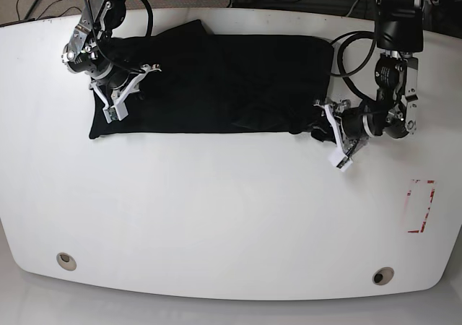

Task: Layout the t-shirt on the table in an organized manner, then fold the t-shirt properly
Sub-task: 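Lower the folded end onto the strip middle and release with left gripper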

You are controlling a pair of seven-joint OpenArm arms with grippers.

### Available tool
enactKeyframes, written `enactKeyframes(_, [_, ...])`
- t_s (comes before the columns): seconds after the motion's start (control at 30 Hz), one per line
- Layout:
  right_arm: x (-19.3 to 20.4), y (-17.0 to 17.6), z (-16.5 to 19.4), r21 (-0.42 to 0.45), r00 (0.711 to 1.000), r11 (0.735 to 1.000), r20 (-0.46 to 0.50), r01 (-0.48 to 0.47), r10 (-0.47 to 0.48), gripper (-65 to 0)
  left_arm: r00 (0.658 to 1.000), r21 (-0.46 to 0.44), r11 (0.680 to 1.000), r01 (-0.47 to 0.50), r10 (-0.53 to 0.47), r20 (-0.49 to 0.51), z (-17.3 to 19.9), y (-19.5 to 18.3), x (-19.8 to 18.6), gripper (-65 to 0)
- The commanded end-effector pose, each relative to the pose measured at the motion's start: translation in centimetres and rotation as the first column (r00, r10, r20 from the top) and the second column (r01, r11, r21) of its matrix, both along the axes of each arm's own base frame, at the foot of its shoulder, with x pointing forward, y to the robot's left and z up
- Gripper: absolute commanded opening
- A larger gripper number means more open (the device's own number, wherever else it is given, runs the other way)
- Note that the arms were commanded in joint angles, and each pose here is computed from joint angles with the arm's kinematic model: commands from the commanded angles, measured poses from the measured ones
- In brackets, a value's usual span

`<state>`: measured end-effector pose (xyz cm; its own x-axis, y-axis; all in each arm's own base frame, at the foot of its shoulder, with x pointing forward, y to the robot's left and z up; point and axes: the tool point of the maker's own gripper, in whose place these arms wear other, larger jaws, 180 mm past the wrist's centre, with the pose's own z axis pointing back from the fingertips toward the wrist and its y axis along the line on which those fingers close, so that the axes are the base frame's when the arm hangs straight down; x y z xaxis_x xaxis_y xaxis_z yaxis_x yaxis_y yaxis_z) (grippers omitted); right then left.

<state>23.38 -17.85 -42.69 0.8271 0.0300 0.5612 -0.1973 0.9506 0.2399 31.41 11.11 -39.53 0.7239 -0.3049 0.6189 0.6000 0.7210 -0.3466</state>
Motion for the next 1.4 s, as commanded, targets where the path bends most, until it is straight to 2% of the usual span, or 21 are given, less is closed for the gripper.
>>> enactKeyframes(0.0, [-1.0,-0.6,-0.7,-0.036,0.998,0.999,-0.057,-0.008,0.006,-61.2,0.995,-0.016,0.999,0.035,-0.034,0.092,2.8,-0.9,1.3,-39.9])
enactKeyframes(0.3, [-1.0,-0.6,-0.7,-0.036,0.998,0.999,-0.056,-0.008,0.006,-61.2,0.98,0.07,0.986,0.154,-0.162,0.113,3.5,-1.9,-1.7,-39.9])
enactKeyframes(0.53, [-0.9,-0.6,-0.7,-0.036,0.999,0.999,-0.054,-0.008,0.006,-61.2,0.946,0.143,0.945,0.293,-0.308,0.099,3.9,-4.1,-3.9,-39.9])
enactKeyframes(0.77, [-0.9,-0.6,-0.7,-0.036,0.999,0.999,-0.054,-0.008,0.006,-61.2,0.885,0.167,0.881,0.443,-0.459,0.077,3.6,-7.5,-6.3,-39.9])
enactKeyframes(0.97, [-0.9,-0.6,-0.7,-0.036,0.999,0.999,-0.054,-0.008,0.006,-61.2,0.798,0.174,0.794,0.582,-0.599,0.068,3.4,-11.2,-8.3,-39.9])
enactKeyframes(1.07, [-1.0,-0.6,-0.7,-0.036,0.998,0.999,-0.056,-0.008,0.006,-61.2,0.775,0.175,0.773,0.61,-0.628,0.069,3.5,-12.0,-8.6,-39.9])
enactKeyframes(1.2, [-1.0,-0.6,-0.7,-0.036,0.998,0.999,-0.056,-0.008,0.006,-61.2,0.785,0.182,0.783,0.595,-0.615,0.079,3.7,-11.7,-8.1,-39.9])
enactKeyframes(1.27, [-1.0,-0.6,-0.7,-0.036,0.998,0.999,-0.056,-0.008,0.006,-61.2,0.806,0.183,0.806,0.563,-0.584,0.095,4.1,-11.1,-7.1,-39.9])
enactKeyframes(1.37, [-1.0,-0.6,-0.7,-0.036,0.998,0.999,-0.057,-0.008,0.006,-61.2,0.855,0.18,0.861,0.477,-0.501,0.132,5.1,-9.4,-4.9,-39.9])
